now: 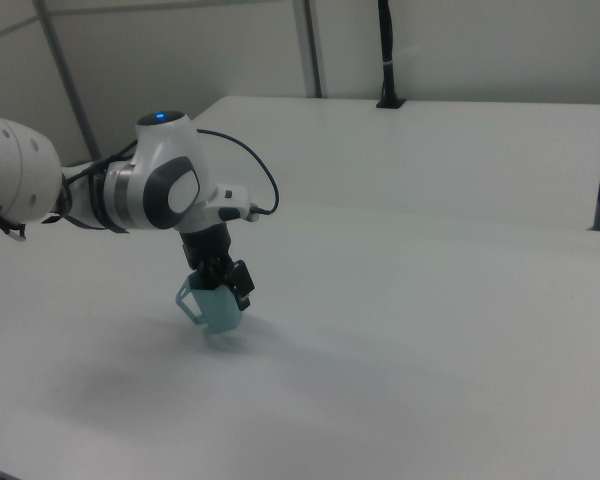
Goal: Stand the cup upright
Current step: 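Open the gripper and raise it away from the upright cup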
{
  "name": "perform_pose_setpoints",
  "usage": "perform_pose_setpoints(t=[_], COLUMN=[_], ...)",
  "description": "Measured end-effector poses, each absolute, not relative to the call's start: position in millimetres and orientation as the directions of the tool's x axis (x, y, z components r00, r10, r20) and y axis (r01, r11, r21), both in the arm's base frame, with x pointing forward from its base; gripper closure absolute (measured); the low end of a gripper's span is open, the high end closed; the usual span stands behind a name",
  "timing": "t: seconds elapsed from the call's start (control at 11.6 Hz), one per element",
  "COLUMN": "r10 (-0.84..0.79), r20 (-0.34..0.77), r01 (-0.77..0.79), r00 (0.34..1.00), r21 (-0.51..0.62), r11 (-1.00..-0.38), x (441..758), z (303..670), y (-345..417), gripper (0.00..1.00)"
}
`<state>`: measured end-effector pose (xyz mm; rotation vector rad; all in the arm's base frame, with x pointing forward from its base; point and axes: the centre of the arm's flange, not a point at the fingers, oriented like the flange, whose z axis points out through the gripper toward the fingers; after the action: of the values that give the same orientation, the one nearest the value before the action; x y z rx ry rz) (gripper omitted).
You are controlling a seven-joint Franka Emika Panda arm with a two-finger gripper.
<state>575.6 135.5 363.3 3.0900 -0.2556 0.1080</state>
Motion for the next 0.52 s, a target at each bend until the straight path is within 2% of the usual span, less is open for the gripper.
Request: perform_pose_setpoints(t=[0.09,0.34,0.52], r10=[-0.165,-0.17,-0.177], r20=[0.077,0.097,0.132], r01=[-0.168,-0.173,-0.181], r00=[0.983,0.981,0.975], r21=[0.032,0.026,0.012], r11=[-0.985,-0.985,-0.983], x=[577,573,567], z=[379,453,489], y=[135,131,115], gripper=[0.0,0.0,0.0])
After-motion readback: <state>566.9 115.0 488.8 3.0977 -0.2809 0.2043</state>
